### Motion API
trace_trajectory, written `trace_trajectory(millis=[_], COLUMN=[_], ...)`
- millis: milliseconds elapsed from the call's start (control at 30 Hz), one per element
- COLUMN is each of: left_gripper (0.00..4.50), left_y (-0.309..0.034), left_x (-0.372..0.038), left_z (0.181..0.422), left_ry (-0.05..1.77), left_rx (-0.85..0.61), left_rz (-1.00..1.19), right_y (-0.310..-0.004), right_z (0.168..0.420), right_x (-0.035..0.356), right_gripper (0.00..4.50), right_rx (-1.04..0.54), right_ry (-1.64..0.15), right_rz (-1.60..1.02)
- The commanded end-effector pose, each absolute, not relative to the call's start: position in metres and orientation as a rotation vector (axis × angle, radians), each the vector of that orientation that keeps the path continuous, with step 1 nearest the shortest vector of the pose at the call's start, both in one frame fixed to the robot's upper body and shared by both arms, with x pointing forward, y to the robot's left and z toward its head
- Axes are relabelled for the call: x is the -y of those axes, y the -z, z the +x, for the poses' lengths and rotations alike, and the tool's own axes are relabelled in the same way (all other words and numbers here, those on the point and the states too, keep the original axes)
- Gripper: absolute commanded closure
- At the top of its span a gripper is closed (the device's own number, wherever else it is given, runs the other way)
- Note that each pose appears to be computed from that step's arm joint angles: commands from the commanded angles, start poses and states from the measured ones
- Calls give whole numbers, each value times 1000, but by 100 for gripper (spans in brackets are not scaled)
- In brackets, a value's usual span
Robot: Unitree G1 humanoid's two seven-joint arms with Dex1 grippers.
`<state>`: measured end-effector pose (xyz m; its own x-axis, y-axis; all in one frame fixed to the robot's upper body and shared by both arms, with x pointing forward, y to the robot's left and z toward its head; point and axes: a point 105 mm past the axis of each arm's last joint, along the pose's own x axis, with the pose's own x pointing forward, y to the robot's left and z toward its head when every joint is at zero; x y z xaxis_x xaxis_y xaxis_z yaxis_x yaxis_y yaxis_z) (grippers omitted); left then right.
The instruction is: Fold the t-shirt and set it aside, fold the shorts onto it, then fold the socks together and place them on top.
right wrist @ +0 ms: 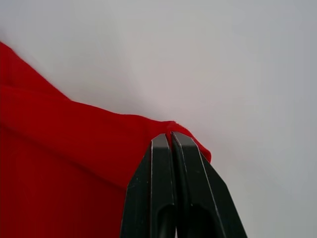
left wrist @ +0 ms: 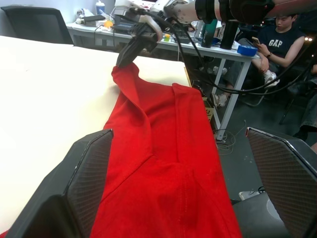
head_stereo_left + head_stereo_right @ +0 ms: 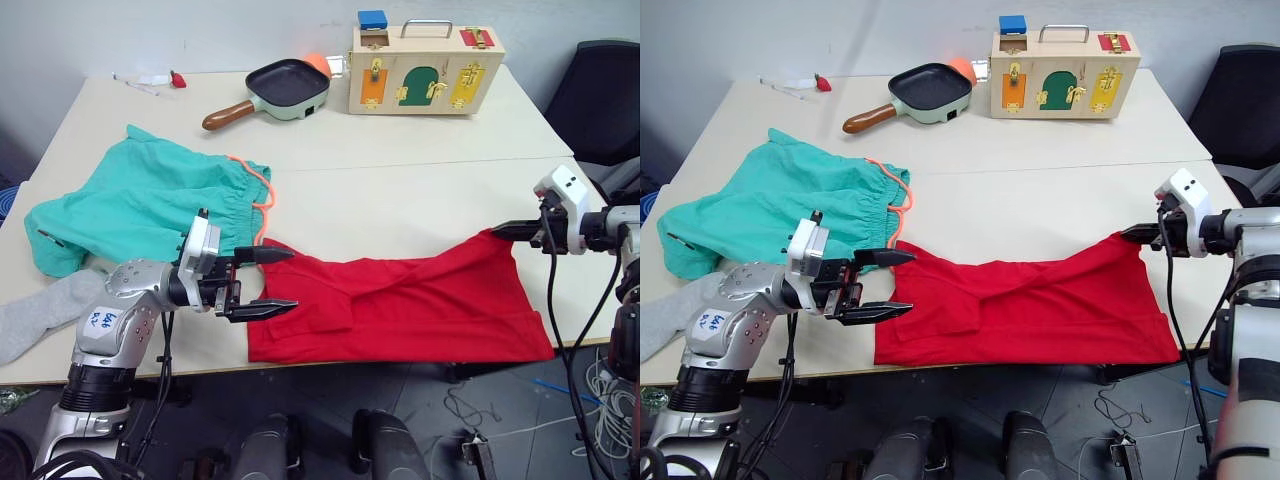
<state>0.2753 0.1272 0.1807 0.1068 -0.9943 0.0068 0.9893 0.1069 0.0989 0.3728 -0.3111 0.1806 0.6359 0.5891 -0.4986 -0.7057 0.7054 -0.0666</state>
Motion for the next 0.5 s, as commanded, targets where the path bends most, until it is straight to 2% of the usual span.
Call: trace_trajectory(millis=[33, 167, 267, 500], left_gripper=[0, 0, 0, 0], left_y=[-185, -183, -182, -179], left_x=[-126, -127, -128, -125], left_z=[276, 276, 278, 278], left_ry=[1472, 1473, 1475, 1494], left_rx=[104, 100, 97, 81], left_rz=[98, 100, 101, 104], right_y=[-201, -200, -199, -168], right_z=[359, 344, 335, 324], right_x=[317, 326, 331, 332], right_gripper=[445, 445, 445, 445], right_rx=[-386, -376, -284, -265], right_ry=[-819, -863, -884, -898], right_rz=[-276, -305, -349, -369])
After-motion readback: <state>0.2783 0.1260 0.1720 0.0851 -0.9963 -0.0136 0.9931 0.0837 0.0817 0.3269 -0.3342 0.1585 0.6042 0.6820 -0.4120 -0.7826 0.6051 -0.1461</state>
